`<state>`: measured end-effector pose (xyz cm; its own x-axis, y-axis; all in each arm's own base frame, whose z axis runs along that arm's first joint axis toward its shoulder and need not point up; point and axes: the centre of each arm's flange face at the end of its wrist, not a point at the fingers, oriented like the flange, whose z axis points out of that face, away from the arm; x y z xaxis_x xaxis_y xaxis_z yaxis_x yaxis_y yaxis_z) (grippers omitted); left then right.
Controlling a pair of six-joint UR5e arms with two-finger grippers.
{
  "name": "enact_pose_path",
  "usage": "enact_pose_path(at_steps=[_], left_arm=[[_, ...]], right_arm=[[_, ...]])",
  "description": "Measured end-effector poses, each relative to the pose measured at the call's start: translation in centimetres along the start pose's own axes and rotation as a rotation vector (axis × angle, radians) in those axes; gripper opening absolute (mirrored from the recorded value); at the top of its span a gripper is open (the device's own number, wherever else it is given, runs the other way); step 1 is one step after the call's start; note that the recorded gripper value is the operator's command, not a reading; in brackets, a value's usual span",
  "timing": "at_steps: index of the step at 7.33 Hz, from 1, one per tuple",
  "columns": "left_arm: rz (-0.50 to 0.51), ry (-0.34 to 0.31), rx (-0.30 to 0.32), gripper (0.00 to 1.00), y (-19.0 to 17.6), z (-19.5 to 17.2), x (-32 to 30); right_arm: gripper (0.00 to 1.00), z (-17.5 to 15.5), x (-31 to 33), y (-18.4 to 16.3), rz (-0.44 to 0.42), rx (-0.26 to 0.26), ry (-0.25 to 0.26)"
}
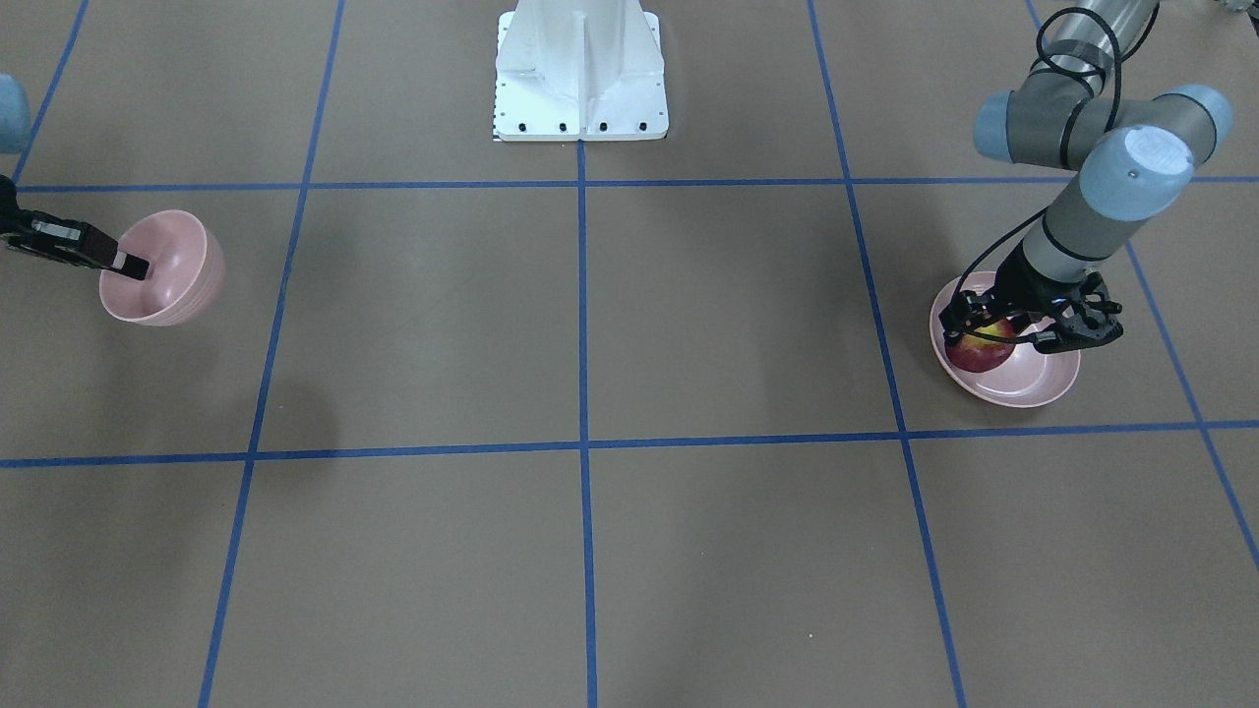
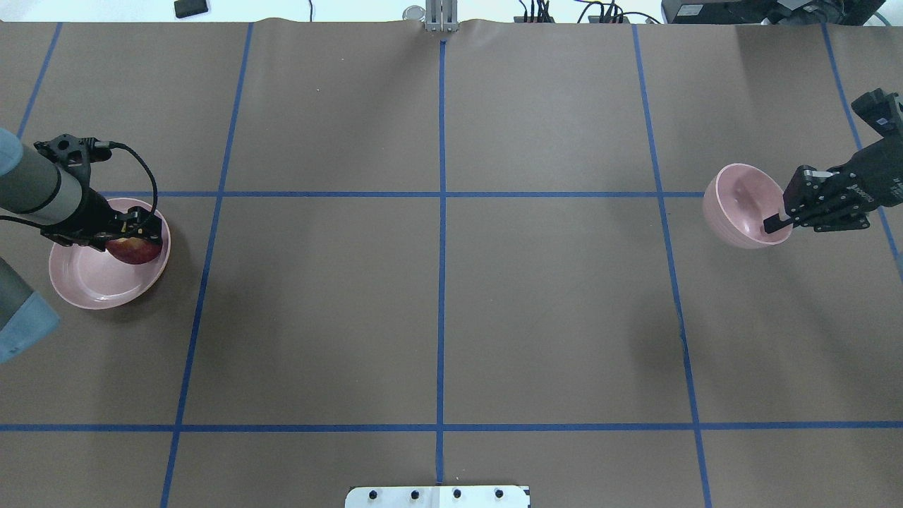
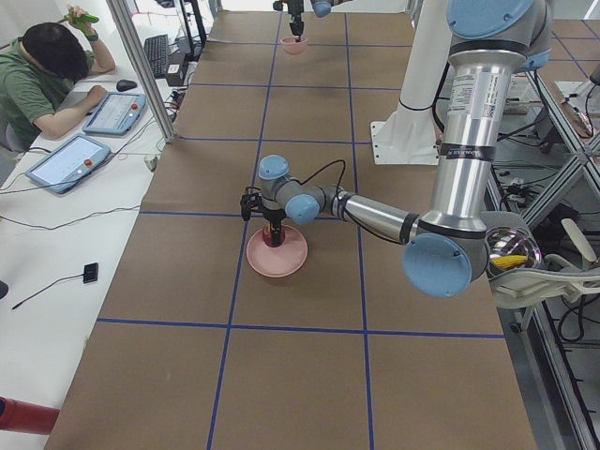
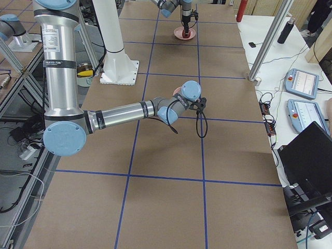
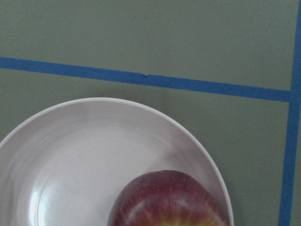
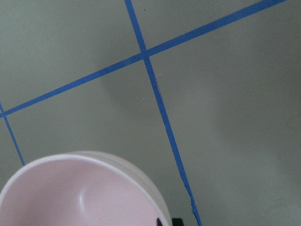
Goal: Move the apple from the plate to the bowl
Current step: 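Lift the apple with left gripper while right gripper drags the bowl inward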
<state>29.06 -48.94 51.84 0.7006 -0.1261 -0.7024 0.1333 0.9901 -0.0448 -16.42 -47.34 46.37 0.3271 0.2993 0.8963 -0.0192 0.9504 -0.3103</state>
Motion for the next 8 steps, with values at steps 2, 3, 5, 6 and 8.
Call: enact_pose_path(at_steps=[2, 3, 5, 6, 8], left_arm=[[-0.019, -0.007, -0.019, 0.00, 0.3, -1.0, 0.1], [-0.021, -0.008, -0.035, 0.00, 0.5, -3.1, 0.2], [0.008, -0.026, -0.074, 0.00, 0.8, -8.4, 0.5], [0.017, -0.029, -0.082, 0.00, 0.8, -9.9, 1.4], [0.026, -0.020, -0.081, 0.00, 0.5, -11.1, 2.8]], right_arm=[[0.00, 0.8, -1.5, 0.1, -0.020, 0.005, 0.006], [0.00, 1.3, -2.5, 0.4, -0.030, 0.010, 0.009], [0.00, 3.4, -6.9, 0.5, -0.030, 0.027, 0.028], [0.00, 4.7, -11.5, 0.1, -0.019, 0.029, 0.055], [0.00, 8.6, -23.1, 0.5, -0.019, 0.054, 0.146]])
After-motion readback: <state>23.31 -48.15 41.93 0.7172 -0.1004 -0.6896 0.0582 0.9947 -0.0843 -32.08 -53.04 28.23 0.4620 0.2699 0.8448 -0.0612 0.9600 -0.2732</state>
